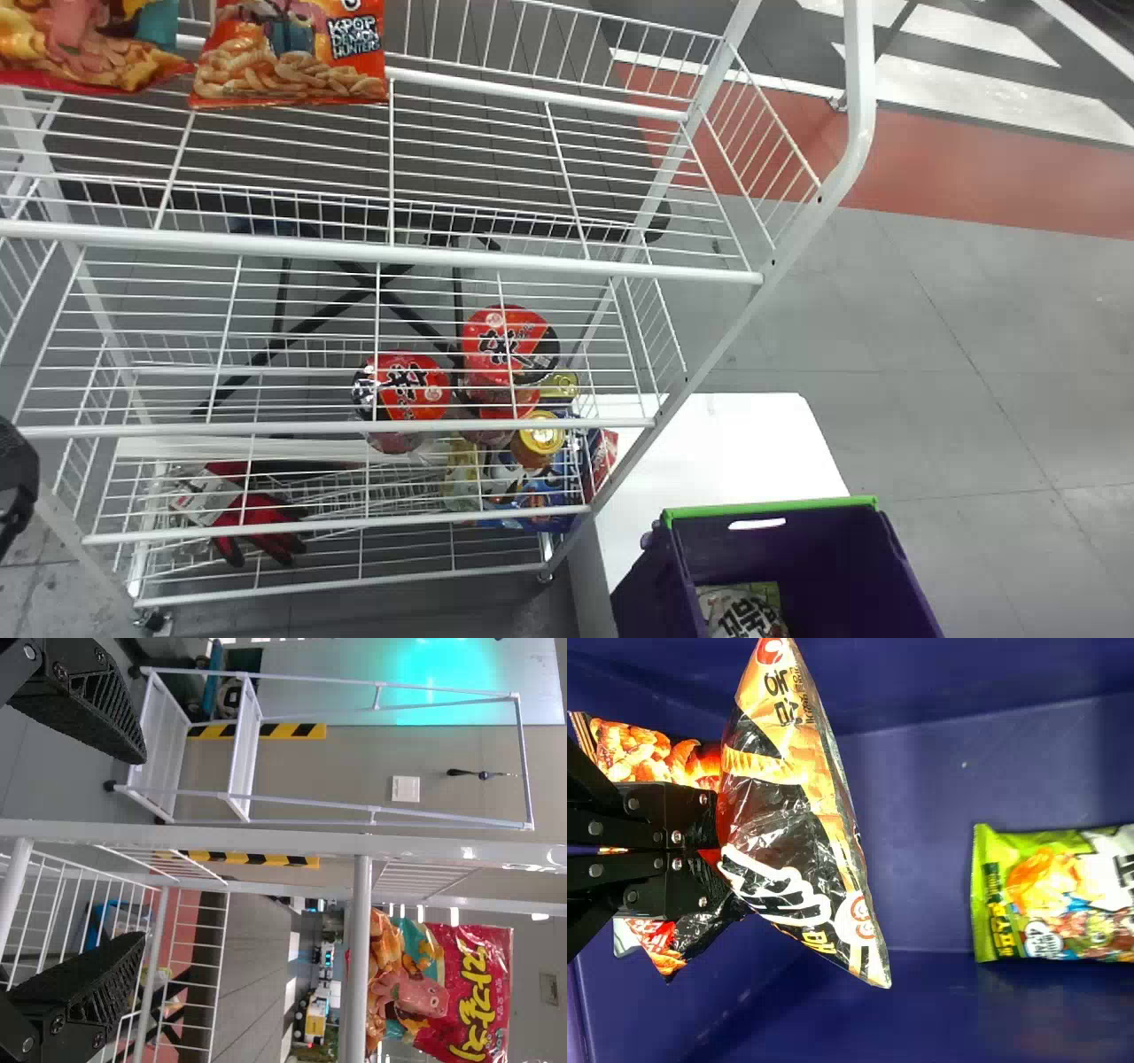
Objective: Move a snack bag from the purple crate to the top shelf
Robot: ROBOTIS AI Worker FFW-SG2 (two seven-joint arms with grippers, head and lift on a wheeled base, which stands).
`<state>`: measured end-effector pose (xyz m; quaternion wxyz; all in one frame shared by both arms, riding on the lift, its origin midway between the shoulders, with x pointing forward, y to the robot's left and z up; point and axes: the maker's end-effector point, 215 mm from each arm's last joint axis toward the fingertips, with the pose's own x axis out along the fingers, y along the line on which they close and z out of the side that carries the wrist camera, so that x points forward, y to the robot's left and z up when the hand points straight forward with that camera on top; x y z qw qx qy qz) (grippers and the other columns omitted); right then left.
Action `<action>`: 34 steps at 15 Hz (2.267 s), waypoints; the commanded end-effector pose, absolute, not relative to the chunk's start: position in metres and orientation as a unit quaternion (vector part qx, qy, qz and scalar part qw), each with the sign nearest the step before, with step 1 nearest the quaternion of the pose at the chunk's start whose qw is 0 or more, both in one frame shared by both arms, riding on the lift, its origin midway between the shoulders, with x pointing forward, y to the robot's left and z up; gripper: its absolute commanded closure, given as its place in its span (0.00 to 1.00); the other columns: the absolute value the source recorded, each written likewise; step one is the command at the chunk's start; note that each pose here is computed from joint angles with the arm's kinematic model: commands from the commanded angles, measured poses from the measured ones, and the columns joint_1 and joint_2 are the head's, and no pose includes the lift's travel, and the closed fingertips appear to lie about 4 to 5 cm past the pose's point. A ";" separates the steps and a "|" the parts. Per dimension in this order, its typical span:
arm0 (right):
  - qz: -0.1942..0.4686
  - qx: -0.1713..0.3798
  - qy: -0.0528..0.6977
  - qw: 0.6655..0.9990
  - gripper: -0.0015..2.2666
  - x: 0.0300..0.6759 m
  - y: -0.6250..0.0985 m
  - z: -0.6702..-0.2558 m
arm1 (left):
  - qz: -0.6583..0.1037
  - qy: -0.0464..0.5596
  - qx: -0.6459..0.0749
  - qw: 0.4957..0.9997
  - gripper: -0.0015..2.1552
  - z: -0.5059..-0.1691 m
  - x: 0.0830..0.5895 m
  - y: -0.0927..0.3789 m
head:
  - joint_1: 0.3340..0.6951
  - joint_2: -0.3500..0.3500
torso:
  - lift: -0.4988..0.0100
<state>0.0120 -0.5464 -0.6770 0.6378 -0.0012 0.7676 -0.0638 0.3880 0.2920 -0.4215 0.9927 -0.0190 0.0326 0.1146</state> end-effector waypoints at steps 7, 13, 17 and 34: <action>-0.040 -0.017 0.755 0.655 0.75 0.028 -0.540 -0.683 | 0.124 0.026 -0.019 0.992 0.05 -0.417 0.373 0.297 | 1.00 0.00 | 0.68; -0.028 -0.025 0.752 0.658 0.75 0.031 -0.534 -0.688 | 0.127 0.022 -0.020 0.991 0.05 -0.415 0.367 0.300 | 1.00 0.00 | 0.73; -0.022 -0.027 0.752 0.659 0.75 0.032 -0.531 -0.690 | 0.130 0.017 -0.020 0.991 0.05 -0.412 0.366 0.301 | 1.00 0.00 | 0.76; -0.003 -0.040 0.745 0.666 0.75 0.040 -0.525 -0.697 | 0.131 0.016 -0.019 0.991 0.05 -0.411 0.364 0.300 | 1.00 0.00 | 0.89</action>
